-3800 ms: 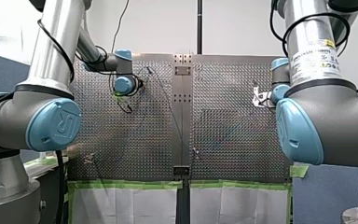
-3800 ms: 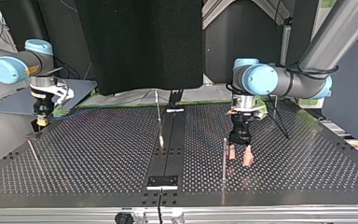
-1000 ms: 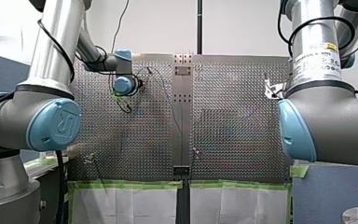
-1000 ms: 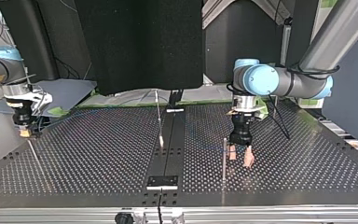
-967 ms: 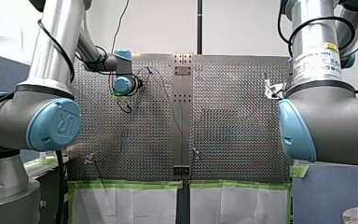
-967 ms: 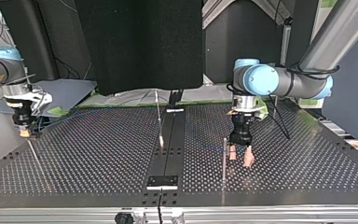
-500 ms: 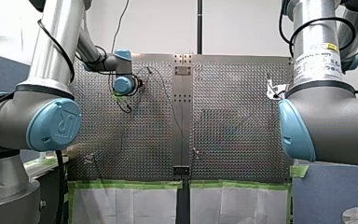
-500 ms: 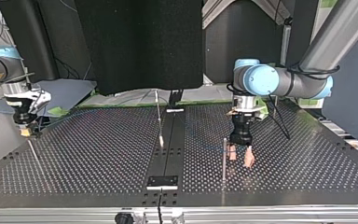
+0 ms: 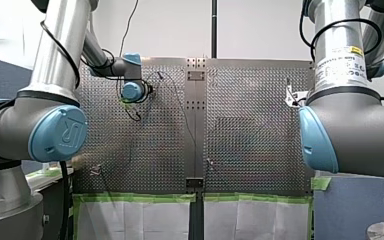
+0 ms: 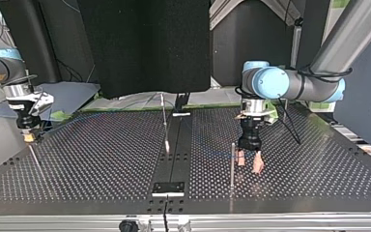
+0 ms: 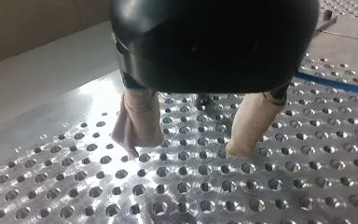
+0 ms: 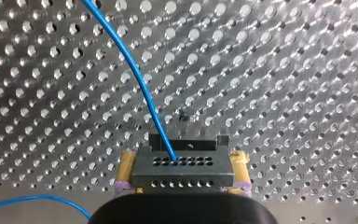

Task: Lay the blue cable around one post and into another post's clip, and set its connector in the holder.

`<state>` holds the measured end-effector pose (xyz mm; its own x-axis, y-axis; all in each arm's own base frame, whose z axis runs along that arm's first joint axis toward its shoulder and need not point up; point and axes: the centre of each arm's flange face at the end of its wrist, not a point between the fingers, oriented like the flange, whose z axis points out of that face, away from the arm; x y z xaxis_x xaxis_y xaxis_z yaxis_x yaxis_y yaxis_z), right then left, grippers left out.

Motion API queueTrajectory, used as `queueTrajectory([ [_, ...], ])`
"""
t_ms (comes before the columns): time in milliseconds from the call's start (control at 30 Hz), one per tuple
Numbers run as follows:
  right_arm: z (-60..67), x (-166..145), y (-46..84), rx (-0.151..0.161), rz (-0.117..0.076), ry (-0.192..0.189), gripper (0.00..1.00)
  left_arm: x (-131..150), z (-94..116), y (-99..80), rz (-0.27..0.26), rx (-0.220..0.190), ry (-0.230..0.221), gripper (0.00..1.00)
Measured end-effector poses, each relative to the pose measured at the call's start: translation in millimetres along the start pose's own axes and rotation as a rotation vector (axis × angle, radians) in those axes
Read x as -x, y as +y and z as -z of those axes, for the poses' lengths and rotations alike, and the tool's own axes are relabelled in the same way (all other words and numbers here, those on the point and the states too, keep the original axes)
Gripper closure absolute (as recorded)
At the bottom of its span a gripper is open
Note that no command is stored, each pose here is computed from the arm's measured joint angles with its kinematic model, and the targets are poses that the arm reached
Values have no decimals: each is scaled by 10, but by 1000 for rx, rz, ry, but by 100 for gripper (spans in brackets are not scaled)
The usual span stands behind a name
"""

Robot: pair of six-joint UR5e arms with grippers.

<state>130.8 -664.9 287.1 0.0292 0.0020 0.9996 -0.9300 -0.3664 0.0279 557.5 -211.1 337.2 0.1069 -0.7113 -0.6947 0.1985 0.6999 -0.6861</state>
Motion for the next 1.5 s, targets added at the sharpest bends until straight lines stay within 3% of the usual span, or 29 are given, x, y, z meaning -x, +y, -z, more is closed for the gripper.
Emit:
queueTrajectory([
  [267,0,1,-14,-15,-15,3,99,0,0,-1,0,-1,0,0],
  [467,34,26,-16,-11,-37,-27,99,3,-2,4,0,0,-1,0],
  [633,46,32,2,-10,-42,-34,99,5,-4,4,0,0,-2,0],
  [1067,-4,-20,44,-4,-63,11,99,4,-2,6,0,0,-1,0],
  [1500,-25,-44,33,3,-66,16,99,3,-3,3,1,-2,0,0],
])
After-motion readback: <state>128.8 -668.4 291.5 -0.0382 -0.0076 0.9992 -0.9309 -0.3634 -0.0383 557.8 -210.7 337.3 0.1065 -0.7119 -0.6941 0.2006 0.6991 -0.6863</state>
